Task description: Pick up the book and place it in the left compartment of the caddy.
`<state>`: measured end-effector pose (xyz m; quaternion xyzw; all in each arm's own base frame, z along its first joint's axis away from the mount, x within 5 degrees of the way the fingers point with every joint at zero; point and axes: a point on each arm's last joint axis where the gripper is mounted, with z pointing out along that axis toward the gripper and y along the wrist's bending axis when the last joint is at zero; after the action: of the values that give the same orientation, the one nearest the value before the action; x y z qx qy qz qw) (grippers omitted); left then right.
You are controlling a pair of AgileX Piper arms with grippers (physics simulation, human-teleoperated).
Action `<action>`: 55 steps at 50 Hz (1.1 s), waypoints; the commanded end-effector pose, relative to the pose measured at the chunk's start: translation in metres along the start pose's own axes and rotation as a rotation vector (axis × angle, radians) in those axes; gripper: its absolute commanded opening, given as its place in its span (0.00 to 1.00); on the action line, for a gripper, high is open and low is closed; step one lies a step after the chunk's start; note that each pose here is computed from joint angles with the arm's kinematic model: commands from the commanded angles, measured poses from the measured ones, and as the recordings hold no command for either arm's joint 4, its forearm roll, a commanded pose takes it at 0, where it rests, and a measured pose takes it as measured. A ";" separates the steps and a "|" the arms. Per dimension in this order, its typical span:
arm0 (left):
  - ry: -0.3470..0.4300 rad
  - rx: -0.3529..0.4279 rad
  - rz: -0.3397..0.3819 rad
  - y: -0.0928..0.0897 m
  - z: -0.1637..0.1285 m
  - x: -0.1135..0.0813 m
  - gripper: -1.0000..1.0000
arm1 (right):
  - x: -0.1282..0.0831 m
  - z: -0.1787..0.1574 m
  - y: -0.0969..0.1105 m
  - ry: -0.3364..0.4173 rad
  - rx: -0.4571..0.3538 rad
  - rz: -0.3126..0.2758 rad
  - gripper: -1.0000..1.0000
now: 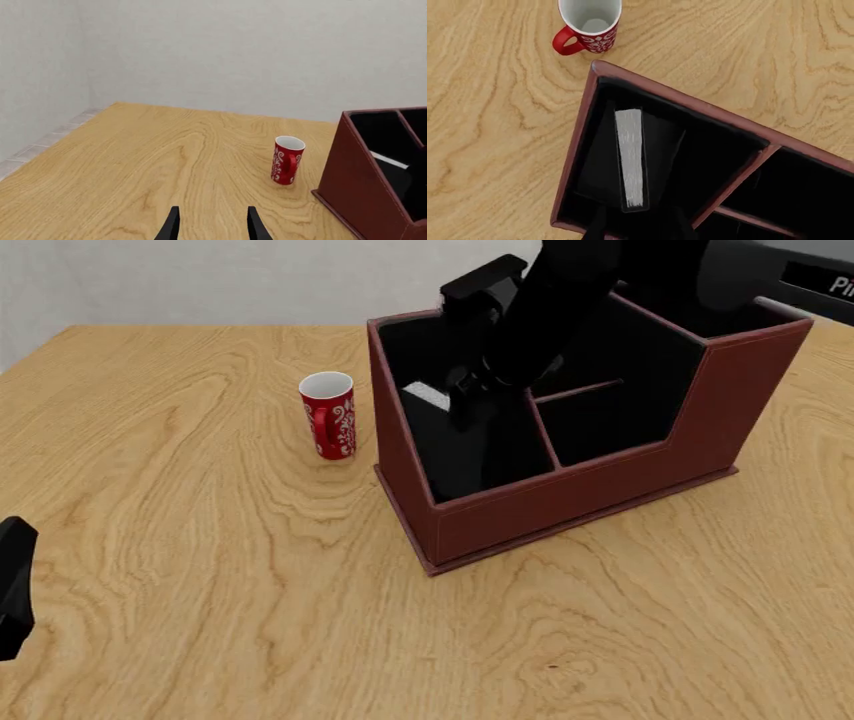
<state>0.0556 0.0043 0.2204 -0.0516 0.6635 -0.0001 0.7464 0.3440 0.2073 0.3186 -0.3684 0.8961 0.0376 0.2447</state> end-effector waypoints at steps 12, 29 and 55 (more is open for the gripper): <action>-0.015 0.008 -0.006 -0.001 -0.001 -0.008 1.00 | -0.008 -0.048 -0.010 -0.055 0.024 0.008 1.00; -0.035 0.045 -0.002 -0.004 -0.002 -0.020 1.00 | 0.025 -0.102 0.016 -0.153 0.016 0.039 1.00; -0.041 0.105 0.028 -0.007 -0.004 -0.029 1.00 | 0.103 -0.188 0.057 -0.444 -0.039 0.107 1.00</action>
<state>0.0494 -0.0004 0.2465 -0.0126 0.6480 -0.0207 0.7612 0.2036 0.1533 0.4244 -0.3209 0.8544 0.1153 0.3921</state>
